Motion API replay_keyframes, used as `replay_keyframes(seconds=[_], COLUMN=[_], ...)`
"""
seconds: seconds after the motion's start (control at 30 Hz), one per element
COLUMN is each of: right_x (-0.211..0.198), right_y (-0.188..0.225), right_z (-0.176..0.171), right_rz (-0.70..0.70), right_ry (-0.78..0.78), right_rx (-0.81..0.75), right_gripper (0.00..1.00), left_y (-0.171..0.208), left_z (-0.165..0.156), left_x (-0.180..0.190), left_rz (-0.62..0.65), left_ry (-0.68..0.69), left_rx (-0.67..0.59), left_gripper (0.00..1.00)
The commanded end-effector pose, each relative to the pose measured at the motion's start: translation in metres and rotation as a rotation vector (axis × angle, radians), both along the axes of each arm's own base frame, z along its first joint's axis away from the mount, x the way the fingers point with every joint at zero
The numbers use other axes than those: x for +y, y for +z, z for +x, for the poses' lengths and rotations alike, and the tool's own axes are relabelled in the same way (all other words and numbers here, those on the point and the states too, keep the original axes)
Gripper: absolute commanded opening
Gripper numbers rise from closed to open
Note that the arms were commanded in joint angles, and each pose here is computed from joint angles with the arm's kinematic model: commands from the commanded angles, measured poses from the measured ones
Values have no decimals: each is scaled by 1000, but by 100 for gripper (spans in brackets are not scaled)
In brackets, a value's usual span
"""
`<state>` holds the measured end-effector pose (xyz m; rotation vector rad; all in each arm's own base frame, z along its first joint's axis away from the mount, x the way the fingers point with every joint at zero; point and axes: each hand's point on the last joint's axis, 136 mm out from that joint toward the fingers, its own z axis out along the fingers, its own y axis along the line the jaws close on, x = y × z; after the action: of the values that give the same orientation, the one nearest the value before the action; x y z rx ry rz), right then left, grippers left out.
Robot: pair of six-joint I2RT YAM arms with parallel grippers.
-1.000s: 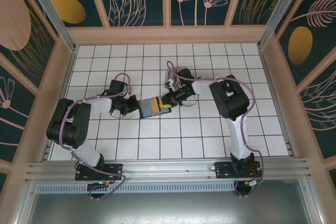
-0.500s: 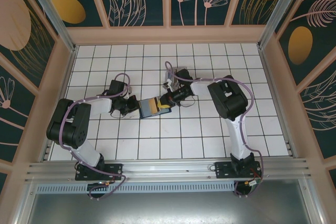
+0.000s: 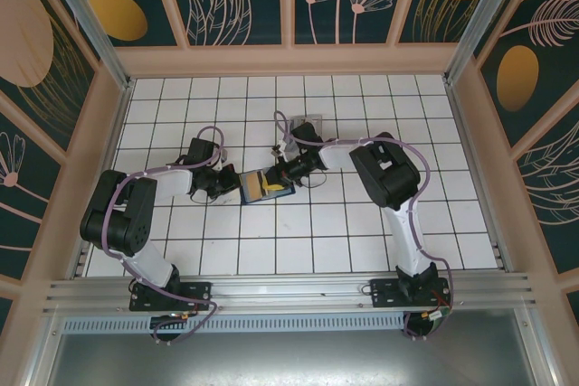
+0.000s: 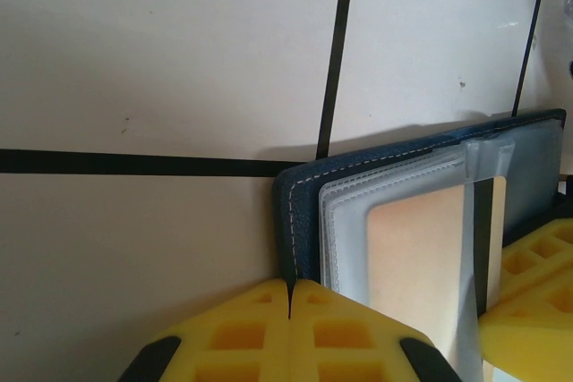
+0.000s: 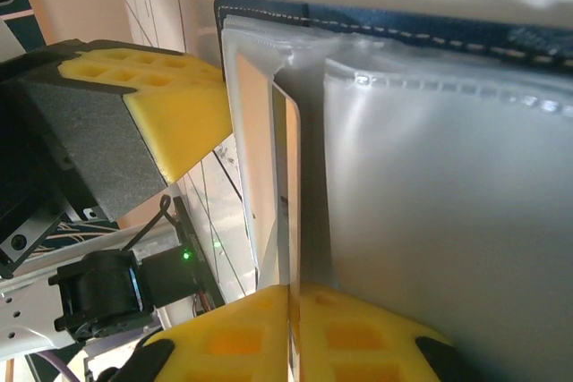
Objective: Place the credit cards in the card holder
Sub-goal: Insert the credit card into the card slot.
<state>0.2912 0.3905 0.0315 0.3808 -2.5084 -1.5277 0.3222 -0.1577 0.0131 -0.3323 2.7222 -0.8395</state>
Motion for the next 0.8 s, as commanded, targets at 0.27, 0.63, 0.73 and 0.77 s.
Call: replay_keyframes(seconds=[0.27,0.63,0.73,0.77], right_x=[-19,9,13,13], right_y=[-10,-8,-7,-6], right_z=[5,-4,-6,-8], right_rz=[-158,-136,-122,-118], right_ry=[-44,14,23,29], right_rx=[-109,-140,-136,-134], right_gripper=[21,4,3,3], left_y=[-19,-14,-11,-10], left_z=[-18,-14,-14,-15], left_x=[6,4,4,5], left_rz=[29,11,12,17], left_ry=[9,8,3,6], left_rx=[72,58,52,51], left_gripper=[6,7,7,7])
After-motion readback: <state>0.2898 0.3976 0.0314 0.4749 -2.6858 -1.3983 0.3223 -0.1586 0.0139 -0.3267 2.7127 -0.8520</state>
